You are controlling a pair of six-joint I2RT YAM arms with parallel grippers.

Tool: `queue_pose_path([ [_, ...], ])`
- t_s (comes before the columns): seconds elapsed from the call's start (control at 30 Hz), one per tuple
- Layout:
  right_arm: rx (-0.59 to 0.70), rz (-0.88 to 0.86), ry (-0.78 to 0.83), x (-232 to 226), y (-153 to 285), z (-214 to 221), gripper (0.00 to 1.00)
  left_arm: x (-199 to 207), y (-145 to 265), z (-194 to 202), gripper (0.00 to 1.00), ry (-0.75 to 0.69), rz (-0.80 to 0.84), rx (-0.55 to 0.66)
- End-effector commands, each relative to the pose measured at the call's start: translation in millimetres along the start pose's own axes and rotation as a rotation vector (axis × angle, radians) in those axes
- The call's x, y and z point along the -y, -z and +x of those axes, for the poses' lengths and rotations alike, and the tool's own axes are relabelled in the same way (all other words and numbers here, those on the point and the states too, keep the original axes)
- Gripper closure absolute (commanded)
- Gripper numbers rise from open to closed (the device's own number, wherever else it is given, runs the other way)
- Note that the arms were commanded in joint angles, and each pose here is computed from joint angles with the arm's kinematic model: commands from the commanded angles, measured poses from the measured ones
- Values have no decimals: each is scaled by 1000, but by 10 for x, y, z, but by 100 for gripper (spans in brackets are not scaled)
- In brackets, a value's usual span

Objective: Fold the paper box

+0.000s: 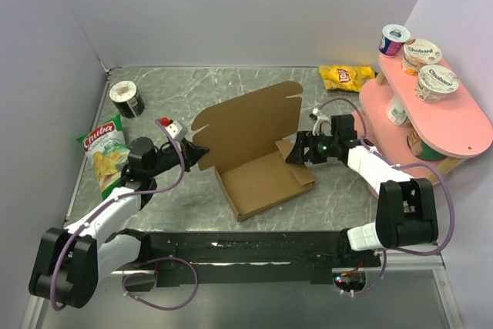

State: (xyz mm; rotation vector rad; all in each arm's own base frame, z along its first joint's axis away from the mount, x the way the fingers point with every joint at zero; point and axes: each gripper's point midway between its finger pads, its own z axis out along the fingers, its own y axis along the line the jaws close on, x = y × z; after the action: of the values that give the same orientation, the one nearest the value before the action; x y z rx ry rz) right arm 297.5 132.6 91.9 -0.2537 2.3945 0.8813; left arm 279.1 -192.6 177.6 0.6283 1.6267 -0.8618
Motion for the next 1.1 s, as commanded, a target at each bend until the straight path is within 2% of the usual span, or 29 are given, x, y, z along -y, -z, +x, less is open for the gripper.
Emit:
queue_pose_path([
  [0.0, -71, 58, -30, 34, -50, 194, 14, -5, -27, -299, 99, -71, 5, 71],
  [0.13, -113, 94, -20, 16, -141, 222, 17, -21, -24, -296, 99, -78, -3, 69],
  [0.37, -182, 156, -59, 67, -242, 343, 44, -27, -8, -317, 99, -85, -15, 78],
  [0.53, -212, 191, -66, 78, -286, 391, 54, -24, -10, -320, 99, -84, -15, 79],
  [0.6, -226, 178, -51, 26, -311, 419, 52, -29, -13, -305, 99, -82, -15, 75],
  [0.63, -225, 167, -43, -11, -316, 417, 48, -31, -13, -306, 99, -82, -17, 75],
  [0.67, -221, 156, -39, -42, -310, 402, 37, -42, -14, -297, 99, -80, -22, 72],
  [0.77, -199, 110, -29, -176, -266, 342, 22, -54, -12, -294, 99, -83, -29, 68],
  [0.87, -158, 86, -19, -254, -182, 227, 16, -41, -5, -288, 99, -84, -24, 68],
  [1.07, -74, -7, -62, -267, 22, 18, 13, -24, -3, -287, 99, -82, -18, 69],
])
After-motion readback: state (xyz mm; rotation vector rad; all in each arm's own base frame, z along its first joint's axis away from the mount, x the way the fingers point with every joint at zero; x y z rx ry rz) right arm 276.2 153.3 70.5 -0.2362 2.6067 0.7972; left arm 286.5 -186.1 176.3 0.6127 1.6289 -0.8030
